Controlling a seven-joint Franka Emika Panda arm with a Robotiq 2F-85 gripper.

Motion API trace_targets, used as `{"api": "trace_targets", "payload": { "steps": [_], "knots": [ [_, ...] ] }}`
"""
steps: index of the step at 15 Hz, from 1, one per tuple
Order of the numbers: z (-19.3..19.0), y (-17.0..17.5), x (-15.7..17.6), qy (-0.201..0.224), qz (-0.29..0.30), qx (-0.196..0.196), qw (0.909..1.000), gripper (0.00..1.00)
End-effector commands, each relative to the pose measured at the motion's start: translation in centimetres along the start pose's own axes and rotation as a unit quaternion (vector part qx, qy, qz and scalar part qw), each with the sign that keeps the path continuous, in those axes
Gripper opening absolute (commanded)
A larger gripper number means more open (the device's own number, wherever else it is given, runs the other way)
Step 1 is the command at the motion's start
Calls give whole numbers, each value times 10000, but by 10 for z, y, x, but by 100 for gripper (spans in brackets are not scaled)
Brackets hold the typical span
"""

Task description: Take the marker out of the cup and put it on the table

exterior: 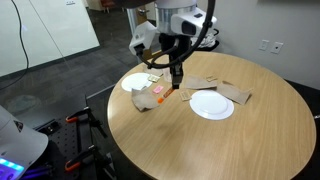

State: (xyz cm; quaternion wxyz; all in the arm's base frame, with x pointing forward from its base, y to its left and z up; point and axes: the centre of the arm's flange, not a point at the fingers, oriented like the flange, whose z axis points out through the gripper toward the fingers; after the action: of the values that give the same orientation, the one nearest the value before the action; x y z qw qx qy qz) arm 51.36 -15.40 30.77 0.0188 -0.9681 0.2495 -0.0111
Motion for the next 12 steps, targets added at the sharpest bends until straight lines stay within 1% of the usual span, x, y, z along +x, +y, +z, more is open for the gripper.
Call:
{"api": "trace_targets", "payload": {
  "steps": [1, 4, 8, 12],
  "knots": [
    [18, 2, 27, -256, 282, 40, 9993, 5],
    [33, 9, 37, -353, 458, 25, 9983, 5],
    [45, 19, 44, -501, 769, -101, 9957, 5],
    [56, 27, 48, -788, 980, -188, 9919, 5]
  ]
}}
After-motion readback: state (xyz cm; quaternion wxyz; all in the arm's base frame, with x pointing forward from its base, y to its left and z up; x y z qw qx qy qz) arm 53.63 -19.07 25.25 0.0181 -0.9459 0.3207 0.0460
